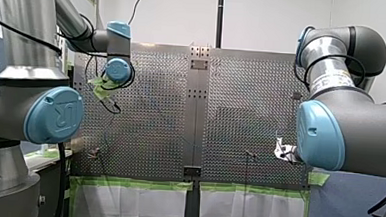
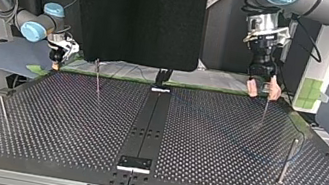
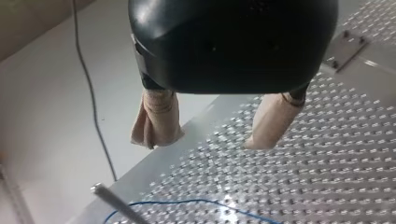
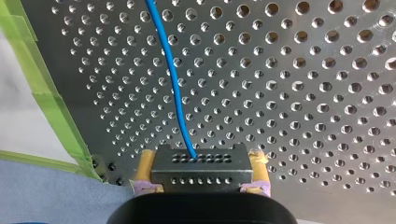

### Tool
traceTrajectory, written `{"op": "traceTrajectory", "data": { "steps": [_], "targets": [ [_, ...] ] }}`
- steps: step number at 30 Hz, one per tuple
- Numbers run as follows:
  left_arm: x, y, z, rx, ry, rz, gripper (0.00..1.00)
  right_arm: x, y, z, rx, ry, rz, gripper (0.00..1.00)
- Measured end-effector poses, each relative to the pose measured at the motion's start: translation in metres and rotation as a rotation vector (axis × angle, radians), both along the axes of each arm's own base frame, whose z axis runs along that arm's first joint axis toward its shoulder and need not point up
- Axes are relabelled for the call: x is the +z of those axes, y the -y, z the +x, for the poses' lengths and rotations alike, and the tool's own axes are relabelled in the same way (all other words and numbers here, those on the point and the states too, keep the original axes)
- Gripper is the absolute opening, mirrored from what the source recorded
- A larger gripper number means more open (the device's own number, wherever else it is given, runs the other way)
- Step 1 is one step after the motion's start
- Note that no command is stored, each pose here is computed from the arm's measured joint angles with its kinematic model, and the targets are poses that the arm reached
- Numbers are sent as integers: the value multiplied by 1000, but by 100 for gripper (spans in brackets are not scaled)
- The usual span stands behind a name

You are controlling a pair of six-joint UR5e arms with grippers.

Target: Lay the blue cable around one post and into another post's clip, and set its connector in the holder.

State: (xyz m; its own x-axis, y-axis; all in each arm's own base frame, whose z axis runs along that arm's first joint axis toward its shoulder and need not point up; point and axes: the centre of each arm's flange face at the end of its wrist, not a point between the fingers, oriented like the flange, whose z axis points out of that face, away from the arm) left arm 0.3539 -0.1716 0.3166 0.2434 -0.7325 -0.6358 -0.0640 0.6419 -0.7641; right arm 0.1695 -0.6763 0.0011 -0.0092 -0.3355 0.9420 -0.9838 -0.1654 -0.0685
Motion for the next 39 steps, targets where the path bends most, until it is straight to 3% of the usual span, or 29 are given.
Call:
{"op": "traceTrajectory", "data": {
  "steps": [10,20,30,39],
  "targets": [
    [20,-31,36,96,9,-9,100,0,0,0,0,-1,1,0],
    [30,-62,54,174,20,-11,100,0,0,0,1,-2,1,0],
    [30,-92,67,201,22,-5,100,0,0,1,2,-3,0,0],
    [43,-118,81,199,55,-14,100,2,2,2,3,-3,-3,0]
  ]
}}
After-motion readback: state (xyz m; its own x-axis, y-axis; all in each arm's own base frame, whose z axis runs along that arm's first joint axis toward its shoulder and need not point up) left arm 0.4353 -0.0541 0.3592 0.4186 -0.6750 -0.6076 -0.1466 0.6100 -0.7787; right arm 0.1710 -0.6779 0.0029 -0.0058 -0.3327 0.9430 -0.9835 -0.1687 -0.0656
